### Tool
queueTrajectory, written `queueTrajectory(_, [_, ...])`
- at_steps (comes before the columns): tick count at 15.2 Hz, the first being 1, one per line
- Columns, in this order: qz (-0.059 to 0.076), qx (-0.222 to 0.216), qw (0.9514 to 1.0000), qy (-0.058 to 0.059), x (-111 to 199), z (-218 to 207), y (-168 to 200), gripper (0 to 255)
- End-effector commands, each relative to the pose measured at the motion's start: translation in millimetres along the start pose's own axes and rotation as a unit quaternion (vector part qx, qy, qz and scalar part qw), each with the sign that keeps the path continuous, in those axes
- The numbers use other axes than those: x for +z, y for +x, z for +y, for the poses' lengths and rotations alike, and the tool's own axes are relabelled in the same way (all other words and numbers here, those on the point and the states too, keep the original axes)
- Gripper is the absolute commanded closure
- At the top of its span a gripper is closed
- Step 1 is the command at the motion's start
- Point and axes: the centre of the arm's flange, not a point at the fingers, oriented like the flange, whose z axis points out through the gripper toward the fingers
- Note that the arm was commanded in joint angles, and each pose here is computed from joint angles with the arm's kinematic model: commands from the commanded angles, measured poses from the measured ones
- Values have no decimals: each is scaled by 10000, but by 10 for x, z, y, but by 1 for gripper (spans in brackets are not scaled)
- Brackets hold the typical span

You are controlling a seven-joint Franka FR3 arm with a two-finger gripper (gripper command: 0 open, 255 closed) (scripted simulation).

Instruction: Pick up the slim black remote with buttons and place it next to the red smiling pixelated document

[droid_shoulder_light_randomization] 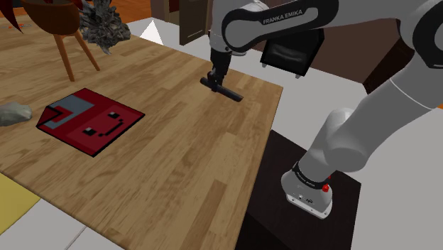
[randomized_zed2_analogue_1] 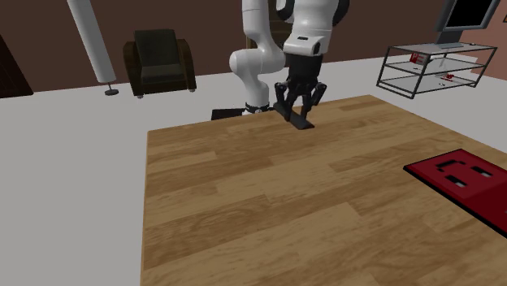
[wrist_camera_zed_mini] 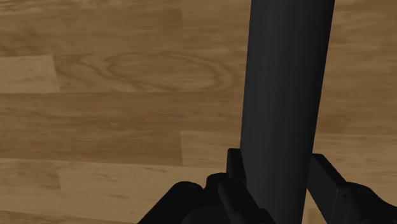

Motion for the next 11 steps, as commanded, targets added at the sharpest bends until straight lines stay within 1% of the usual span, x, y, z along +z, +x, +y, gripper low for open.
queueTrajectory(1, [0, 7, 10000, 0, -22, -279, 0, 255])
queueTrajectory(11, [0, 7, 10000, 0, -135, -1593, 50, 255])
